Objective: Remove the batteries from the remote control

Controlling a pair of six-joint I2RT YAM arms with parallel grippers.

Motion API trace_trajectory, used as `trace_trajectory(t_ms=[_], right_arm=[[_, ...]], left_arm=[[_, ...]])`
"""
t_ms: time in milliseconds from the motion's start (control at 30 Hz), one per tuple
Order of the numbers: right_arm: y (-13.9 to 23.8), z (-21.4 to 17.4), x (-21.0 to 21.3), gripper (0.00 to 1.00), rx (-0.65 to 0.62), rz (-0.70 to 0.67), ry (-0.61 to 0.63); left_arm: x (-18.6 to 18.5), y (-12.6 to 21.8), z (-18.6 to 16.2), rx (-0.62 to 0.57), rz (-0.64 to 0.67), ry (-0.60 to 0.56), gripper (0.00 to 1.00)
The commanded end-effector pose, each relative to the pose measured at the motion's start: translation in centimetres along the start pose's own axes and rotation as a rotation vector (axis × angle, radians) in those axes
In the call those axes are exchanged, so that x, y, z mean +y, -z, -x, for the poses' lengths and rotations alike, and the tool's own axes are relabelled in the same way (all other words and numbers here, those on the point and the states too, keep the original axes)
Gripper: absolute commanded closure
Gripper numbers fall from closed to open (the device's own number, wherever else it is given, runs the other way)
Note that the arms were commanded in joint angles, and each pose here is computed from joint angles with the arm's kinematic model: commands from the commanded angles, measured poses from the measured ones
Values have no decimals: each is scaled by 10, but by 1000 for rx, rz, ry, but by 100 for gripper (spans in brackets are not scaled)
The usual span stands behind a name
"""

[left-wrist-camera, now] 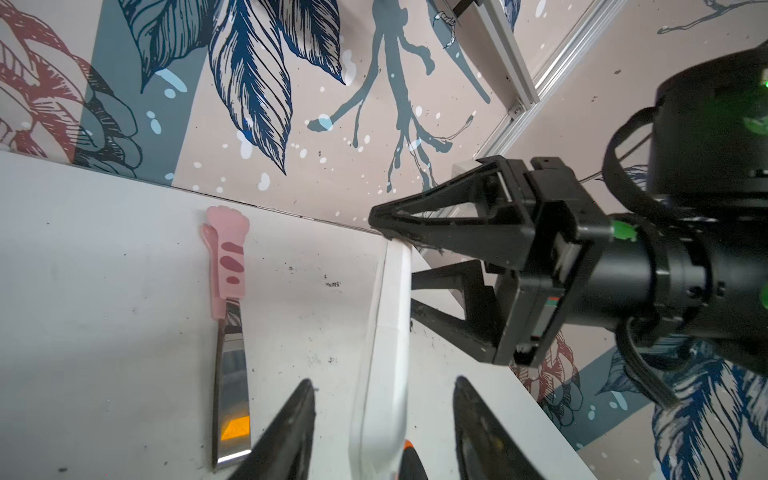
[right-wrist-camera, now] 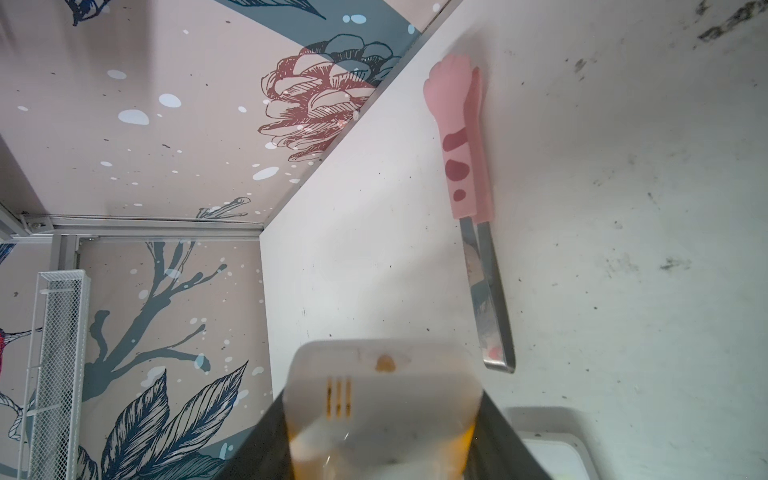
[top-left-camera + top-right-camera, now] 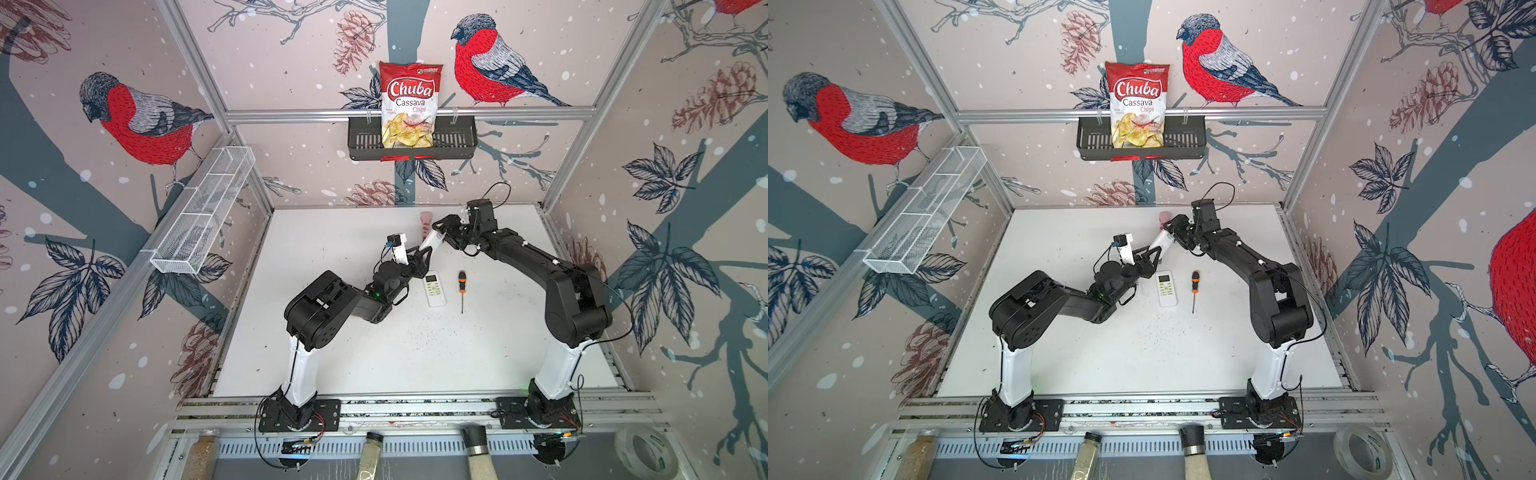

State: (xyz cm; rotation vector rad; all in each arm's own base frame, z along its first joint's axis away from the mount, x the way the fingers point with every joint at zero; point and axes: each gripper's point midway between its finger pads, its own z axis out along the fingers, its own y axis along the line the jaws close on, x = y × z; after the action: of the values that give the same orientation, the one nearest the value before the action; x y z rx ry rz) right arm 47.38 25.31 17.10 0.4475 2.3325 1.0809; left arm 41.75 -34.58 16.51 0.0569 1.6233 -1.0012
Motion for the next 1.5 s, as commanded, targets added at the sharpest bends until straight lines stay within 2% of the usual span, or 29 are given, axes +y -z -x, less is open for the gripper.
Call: trace_trajectory(t_ms=[0,200,567,833,900,1000,1067,1233,1467], right_arm=[[3,5,11,88,-22,30,26],[3,6,9,88,-25,20,31],[5,13,8,89,-37,15,29],[4,11,6,92,-33,11,29],[4,11,6,92,-35,9,31],[3,10,5,92,-35,7,30],[3,9,6,92,-34,8,31],[3,10,5,92,-36,7,31],[5,13,3,92,-40,5,30]], left_arm=[[8,-7,-7,26,44,-11,52],[10,-9,-10,33,51,-12,67],[14,2,-10,38,69,-34,72],[12,2,-7,37,66,-41,80],[10,-1,-7,42,64,-40,77],[8,-4,-6,40,60,-34,60],[8,-7,-7,42,62,-29,60],[10,-12,-8,39,71,-20,75],[8,-10,-9,42,60,-21,90]])
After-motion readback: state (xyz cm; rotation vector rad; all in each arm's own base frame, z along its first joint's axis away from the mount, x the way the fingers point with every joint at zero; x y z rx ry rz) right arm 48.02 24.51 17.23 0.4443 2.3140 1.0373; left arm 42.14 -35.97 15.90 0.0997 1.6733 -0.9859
